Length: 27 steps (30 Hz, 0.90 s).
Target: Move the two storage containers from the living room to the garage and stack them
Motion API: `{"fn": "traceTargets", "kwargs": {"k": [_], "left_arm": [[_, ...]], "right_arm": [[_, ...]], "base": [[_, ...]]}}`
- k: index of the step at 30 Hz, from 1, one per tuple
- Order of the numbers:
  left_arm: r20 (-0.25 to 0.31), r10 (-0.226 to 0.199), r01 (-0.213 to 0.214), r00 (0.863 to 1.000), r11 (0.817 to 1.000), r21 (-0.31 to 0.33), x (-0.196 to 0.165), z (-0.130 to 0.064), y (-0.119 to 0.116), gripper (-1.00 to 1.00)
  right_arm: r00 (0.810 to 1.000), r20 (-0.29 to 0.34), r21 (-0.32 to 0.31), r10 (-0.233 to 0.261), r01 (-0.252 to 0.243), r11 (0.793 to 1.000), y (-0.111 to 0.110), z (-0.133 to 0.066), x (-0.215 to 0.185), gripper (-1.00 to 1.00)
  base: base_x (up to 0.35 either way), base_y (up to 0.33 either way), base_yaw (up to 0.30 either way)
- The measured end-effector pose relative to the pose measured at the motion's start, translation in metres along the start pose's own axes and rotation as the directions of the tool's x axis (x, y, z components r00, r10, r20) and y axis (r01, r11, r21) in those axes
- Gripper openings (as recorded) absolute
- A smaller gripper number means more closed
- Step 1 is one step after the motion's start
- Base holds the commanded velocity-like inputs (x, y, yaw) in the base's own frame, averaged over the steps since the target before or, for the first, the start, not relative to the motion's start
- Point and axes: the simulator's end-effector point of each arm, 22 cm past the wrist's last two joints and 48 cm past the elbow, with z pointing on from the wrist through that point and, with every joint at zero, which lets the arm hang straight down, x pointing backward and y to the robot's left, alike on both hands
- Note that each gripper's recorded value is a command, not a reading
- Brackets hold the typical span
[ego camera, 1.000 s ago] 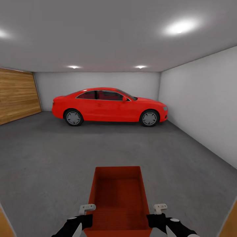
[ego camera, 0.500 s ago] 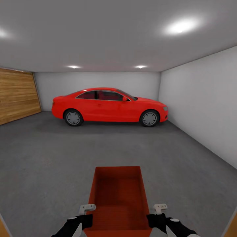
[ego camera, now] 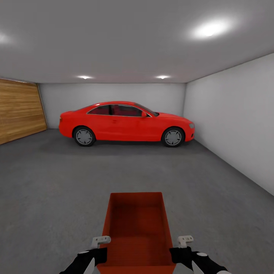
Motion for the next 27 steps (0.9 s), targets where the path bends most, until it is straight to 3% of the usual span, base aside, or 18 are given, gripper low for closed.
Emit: {"fn": "traceTargets", "kwargs": {"k": [27], "left_arm": [[-0.001, 0.0, 0.0, 1.0, 1.0, 0.0, 0.0001, 0.0, 0.0, -1.0]], "right_arm": [[1.0, 0.0, 0.0, 0.0, 0.0, 1.0, 0.0, 0.0, 0.0001, -1.0]], "base": [[0.032, 0.026, 0.0]]}}
